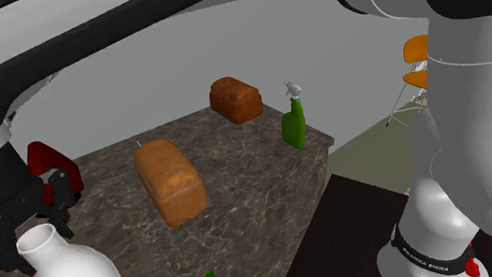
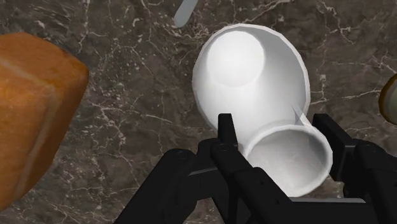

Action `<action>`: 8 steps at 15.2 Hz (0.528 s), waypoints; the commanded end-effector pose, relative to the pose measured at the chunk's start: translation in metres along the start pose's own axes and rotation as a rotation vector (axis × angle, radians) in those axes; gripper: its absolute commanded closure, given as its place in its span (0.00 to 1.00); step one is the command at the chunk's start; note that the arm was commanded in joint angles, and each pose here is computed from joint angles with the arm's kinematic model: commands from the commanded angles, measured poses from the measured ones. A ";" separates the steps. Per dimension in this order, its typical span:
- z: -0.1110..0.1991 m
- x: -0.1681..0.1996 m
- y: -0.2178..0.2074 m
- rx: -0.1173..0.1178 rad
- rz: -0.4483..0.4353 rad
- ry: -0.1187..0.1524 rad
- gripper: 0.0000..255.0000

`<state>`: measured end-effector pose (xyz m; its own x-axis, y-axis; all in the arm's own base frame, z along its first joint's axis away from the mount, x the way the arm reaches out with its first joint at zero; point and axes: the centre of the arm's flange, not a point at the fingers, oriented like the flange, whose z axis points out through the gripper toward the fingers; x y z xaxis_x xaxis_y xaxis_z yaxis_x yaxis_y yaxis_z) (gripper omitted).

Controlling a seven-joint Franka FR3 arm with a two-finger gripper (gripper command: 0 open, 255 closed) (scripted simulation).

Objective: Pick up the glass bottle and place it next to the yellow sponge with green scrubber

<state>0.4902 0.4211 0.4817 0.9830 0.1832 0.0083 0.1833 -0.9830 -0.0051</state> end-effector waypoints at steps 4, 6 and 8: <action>0.026 0.001 0.000 0.001 0.000 0.001 1.00; 0.037 0.001 0.000 0.001 0.000 0.001 1.00; 0.041 0.001 0.000 0.001 0.000 0.001 1.00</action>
<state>0.4913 0.4209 0.4427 0.9831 0.1831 0.0082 0.1831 -0.9831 -0.0050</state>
